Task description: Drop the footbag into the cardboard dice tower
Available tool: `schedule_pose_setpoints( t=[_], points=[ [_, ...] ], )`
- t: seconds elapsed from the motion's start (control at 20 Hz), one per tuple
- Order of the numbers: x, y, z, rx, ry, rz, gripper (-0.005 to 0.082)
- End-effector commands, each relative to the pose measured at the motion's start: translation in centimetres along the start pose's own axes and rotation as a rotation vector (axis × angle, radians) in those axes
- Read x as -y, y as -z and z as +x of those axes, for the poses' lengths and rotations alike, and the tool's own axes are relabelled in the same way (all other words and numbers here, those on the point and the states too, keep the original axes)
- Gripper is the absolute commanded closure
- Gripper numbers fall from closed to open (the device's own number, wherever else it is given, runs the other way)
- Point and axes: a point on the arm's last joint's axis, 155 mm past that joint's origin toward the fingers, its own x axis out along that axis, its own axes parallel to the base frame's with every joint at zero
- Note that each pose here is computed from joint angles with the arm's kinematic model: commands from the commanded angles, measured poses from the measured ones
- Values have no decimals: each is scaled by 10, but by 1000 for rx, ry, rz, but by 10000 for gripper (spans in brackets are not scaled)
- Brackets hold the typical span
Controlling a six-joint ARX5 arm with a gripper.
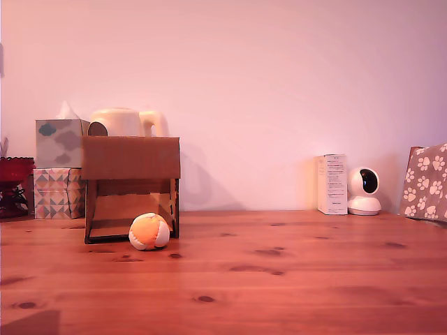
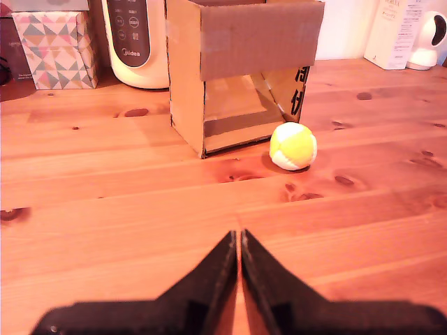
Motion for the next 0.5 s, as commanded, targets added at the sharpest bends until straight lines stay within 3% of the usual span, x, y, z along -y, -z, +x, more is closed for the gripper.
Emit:
schedule_pose_setpoints(
  t=[0.0,0.35,0.45],
  points=[
    [-5,5,2,-4,-21,-12,793],
    [-5,5,2,-2,-21,-12,793],
    [-4,-1,2,22,-19,-35,793]
  ],
)
